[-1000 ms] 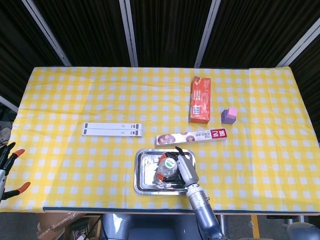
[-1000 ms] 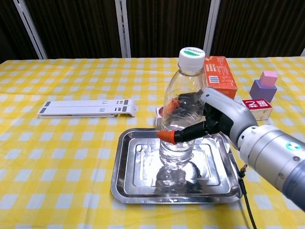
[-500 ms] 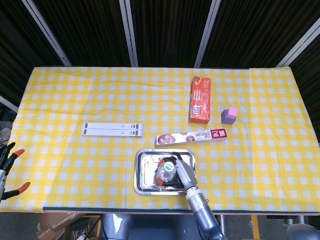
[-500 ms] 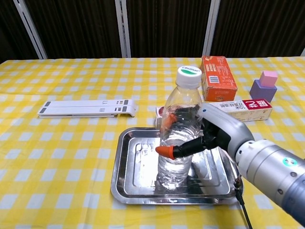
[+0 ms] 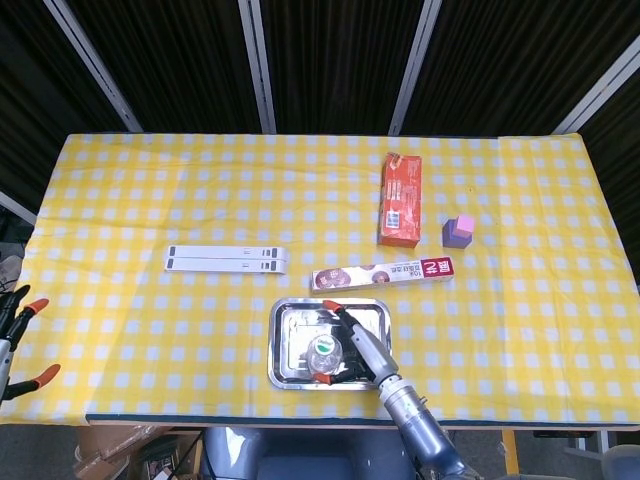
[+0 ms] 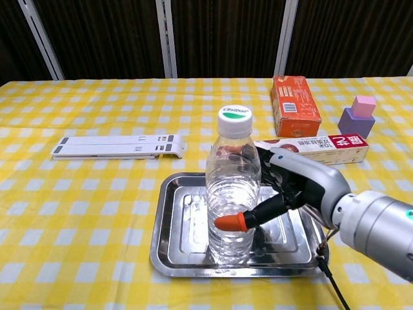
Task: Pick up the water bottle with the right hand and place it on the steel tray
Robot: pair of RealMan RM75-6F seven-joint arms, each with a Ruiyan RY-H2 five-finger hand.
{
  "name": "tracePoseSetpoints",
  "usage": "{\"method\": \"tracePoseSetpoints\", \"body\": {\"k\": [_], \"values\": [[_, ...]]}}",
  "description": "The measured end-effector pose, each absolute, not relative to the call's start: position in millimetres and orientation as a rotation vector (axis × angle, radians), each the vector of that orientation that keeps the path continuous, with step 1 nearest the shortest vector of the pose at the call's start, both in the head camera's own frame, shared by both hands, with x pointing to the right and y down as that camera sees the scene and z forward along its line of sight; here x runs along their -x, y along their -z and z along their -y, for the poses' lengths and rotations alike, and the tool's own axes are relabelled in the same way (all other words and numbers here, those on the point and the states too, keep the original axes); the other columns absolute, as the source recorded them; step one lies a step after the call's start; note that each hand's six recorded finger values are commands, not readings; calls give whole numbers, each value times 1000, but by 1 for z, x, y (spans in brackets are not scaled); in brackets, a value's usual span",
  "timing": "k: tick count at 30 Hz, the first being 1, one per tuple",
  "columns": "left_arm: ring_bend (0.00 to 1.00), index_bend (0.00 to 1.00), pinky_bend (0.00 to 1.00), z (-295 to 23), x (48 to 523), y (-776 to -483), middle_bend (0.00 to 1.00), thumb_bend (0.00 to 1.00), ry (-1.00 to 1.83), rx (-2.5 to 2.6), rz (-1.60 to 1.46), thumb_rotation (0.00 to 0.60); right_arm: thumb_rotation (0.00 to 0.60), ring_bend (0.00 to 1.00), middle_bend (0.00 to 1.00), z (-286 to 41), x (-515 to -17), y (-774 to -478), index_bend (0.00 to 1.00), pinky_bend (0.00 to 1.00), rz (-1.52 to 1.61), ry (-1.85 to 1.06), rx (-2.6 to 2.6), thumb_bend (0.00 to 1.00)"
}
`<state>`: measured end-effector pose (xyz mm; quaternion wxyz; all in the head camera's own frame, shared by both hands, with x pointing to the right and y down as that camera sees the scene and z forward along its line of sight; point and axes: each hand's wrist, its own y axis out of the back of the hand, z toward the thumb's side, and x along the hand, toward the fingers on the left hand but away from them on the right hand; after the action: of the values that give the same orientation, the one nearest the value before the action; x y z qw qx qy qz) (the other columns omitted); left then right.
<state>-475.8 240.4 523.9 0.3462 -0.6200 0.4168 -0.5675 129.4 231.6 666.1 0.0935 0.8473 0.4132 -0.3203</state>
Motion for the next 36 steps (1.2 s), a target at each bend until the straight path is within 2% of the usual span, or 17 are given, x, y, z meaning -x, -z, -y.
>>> {"method": "tracePoseSetpoints", "body": {"k": [8,19,26,31,36], "values": [[0,153,0,-240,476,-525,0,202,1478,1607,-1078,600,600,0,1,-224,-192,-653,0,0,-1223,1068,-2560,30],[0,153,0,-245,471,-524,0,202,1476,1595,-1070,600,600,0,1,-234,-337,-597,0,0,-1031,1398,-2607,27],[0,154,0,-245,473,-524,0,202,1486,1584,-1076,600,600,0,2,-224,-370,-588,0,0,-1216,1482,-2637,27],[0,154,0,-244,473,-525,0,202,1487,1581,-1075,600,600,0,2,-218,-390,-592,1,0,-1419,1831,-2750,27],[0,154,0,-244,471,-528,0,202,1492,1583,-1059,600,600,0,2,-221,-415,-592,2,0,-1555,2442,-2647,26]]}}
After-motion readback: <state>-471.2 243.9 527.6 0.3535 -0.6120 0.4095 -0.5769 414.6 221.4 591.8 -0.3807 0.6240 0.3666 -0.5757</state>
